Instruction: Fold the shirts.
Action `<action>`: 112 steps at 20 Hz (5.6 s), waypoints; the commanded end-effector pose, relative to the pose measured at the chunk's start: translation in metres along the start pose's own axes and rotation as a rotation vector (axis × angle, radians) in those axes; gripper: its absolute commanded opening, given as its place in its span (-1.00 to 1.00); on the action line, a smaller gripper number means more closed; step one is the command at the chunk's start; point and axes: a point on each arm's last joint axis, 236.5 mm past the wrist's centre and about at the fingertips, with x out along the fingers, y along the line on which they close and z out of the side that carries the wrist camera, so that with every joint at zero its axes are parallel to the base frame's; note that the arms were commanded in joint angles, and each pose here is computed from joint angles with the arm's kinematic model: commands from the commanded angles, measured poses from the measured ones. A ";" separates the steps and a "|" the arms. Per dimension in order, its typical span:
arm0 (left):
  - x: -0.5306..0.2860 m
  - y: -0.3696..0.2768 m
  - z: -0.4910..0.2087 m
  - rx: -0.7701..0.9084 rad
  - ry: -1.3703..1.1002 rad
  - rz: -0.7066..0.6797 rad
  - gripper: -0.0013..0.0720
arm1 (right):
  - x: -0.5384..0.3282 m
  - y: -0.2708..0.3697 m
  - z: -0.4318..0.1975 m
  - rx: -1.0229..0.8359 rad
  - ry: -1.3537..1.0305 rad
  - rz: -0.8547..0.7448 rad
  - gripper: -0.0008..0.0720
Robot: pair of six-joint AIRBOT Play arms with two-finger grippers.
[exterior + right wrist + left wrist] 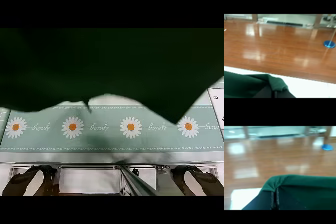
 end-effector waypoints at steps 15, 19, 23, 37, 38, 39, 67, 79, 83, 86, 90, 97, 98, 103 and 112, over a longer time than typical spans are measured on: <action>0.225 -0.002 -0.279 -0.171 0.701 -0.050 -0.87 | 0.225 -0.032 -0.264 0.255 0.703 0.148 -0.90; 0.312 -0.014 -0.346 -0.320 0.750 -0.072 -0.87 | 0.326 -0.055 -0.326 0.385 0.752 0.135 -0.90; 0.372 -0.031 -0.392 -0.506 0.753 -0.095 -0.87 | 0.405 -0.064 -0.358 0.526 0.771 0.150 -0.90; 0.257 -0.056 -0.504 -0.442 1.379 -0.326 -0.87 | 0.325 -0.023 -0.444 0.508 1.289 0.327 -0.89; 0.251 -0.056 -0.514 -0.439 1.415 -0.323 -0.87 | 0.319 -0.018 -0.455 0.517 1.323 0.331 -0.89; 0.247 -0.053 -0.522 -0.439 1.438 -0.315 -0.87 | 0.314 -0.015 -0.466 0.522 1.353 0.328 -0.89; 0.068 -0.087 -0.588 -0.991 1.276 -0.182 0.96 | 0.167 0.028 -0.496 0.850 0.988 0.249 0.72; 0.064 -0.113 -0.573 -0.901 1.272 -0.359 -0.87 | 0.066 -0.001 -0.567 0.854 1.439 0.005 0.72; 0.064 -0.112 -0.573 -0.902 1.272 -0.359 -0.87 | 0.085 0.028 -0.571 0.840 1.436 0.101 0.72; 0.064 -0.113 -0.573 -0.902 1.272 -0.359 -0.87 | 0.116 0.043 -0.566 0.899 1.351 0.143 0.72; 0.067 -0.111 -0.570 -0.895 1.264 -0.360 -0.87 | 0.143 0.055 -0.541 0.886 1.268 0.267 -0.91; 0.138 -0.062 -0.498 -0.802 1.038 -0.331 -0.87 | 0.191 0.020 -0.470 0.721 1.127 0.292 -0.89; 0.153 -0.051 -0.488 -0.799 0.997 -0.302 -0.87 | 0.201 0.015 -0.462 0.725 1.109 0.282 -0.89; 0.229 -0.049 -0.473 -0.747 0.943 -0.309 -0.87 | 0.265 -0.010 -0.449 0.738 1.012 0.252 -0.89; 0.355 -0.062 -0.479 -0.797 0.972 -0.337 -0.87 | 0.353 -0.030 -0.436 0.812 0.955 0.291 -0.89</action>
